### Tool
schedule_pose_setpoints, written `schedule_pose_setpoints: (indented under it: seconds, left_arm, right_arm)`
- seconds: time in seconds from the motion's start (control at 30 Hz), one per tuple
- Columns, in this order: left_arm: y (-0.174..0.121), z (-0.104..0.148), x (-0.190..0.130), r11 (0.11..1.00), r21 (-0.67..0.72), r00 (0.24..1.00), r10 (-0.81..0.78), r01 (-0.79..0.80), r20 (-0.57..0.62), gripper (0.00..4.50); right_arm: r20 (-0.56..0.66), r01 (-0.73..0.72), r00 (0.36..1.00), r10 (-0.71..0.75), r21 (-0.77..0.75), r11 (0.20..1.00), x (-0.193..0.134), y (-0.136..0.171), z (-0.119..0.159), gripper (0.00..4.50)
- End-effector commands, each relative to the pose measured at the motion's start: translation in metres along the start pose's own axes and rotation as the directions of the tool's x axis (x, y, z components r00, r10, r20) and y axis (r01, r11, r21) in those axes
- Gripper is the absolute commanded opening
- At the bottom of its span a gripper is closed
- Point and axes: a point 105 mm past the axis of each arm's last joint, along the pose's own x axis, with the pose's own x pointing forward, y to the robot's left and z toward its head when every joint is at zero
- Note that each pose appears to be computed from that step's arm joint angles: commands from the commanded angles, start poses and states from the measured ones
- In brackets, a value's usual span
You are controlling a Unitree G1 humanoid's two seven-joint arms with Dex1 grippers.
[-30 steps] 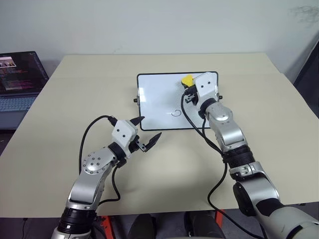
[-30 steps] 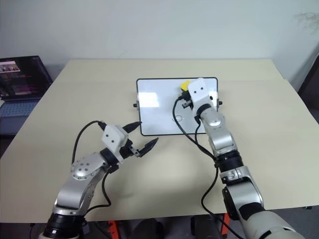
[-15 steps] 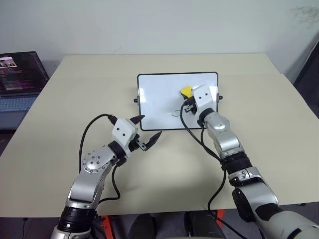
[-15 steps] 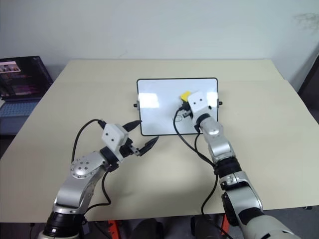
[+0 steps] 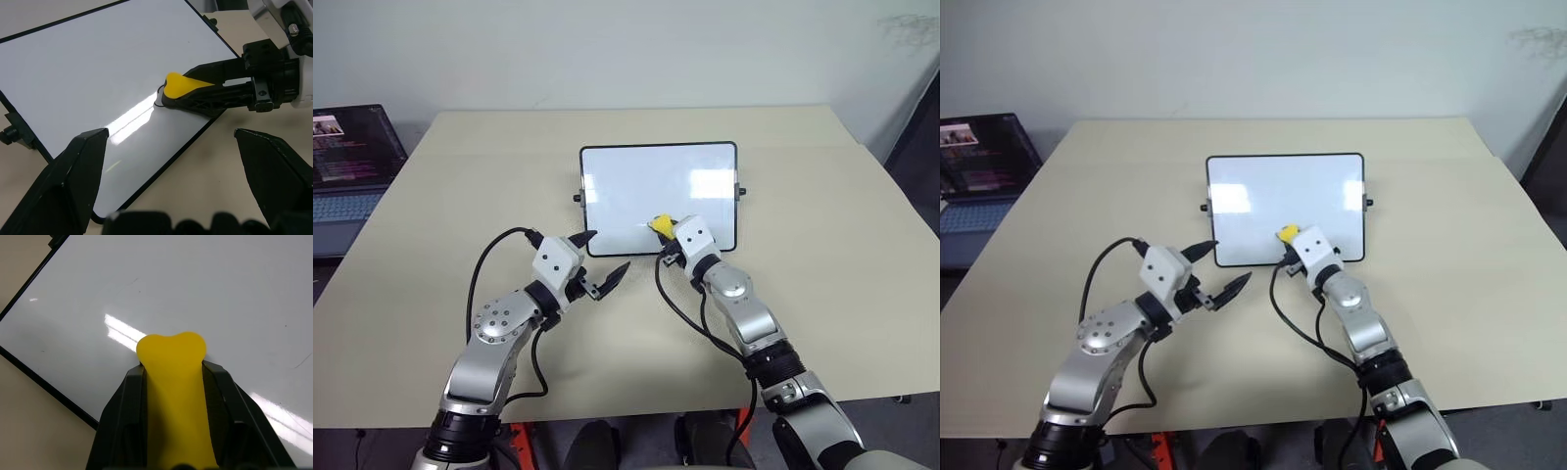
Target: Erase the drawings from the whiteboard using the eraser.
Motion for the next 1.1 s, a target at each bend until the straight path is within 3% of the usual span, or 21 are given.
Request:
schedule_pose_setpoints:
  seconds: [0.03, 0.23, 0.4, 0.8, 0.93, 1.1]
  left_arm:
    - [0.002, 0.016, -0.002, 0.999, 0.035, 0.999, 0.001, -0.003, 0.048, 4.50]
    - [0.002, 0.016, -0.002, 0.999, 0.033, 0.999, 0.009, -0.011, 0.047, 4.50]
    - [0.002, 0.015, -0.001, 0.999, 0.028, 0.999, 0.014, -0.015, 0.050, 4.50]
    - [0.002, 0.015, 0.003, 1.000, 0.026, 0.998, -0.001, -0.001, 0.057, 4.50]
    - [0.001, 0.015, 0.003, 1.000, 0.027, 0.998, -0.001, 0.000, 0.056, 4.50]
    - [0.001, 0.015, 0.002, 1.000, 0.025, 0.998, 0.002, -0.004, 0.057, 4.50]
  right_arm:
    - [-0.007, -0.031, 0.999, 0.031, -0.001, 1.000, 0.002, 0.008, 0.001, 1.24]
    - [-0.013, -0.094, 0.996, 0.094, -0.027, 0.995, -0.018, 0.006, -0.002, 1.24]
    - [-0.003, -0.062, 0.998, 0.062, -0.048, 0.997, -0.027, -0.015, 0.004, 1.24]
    - [0.204, 0.124, 0.972, -0.117, -0.023, 0.992, -0.006, -0.066, 0.071, 1.24]
    - [0.185, 0.127, 0.975, -0.120, -0.025, 0.992, 0.003, -0.062, 0.064, 1.24]
    - [0.106, 0.115, 0.988, -0.112, -0.025, 0.993, 0.015, -0.046, 0.030, 1.24]
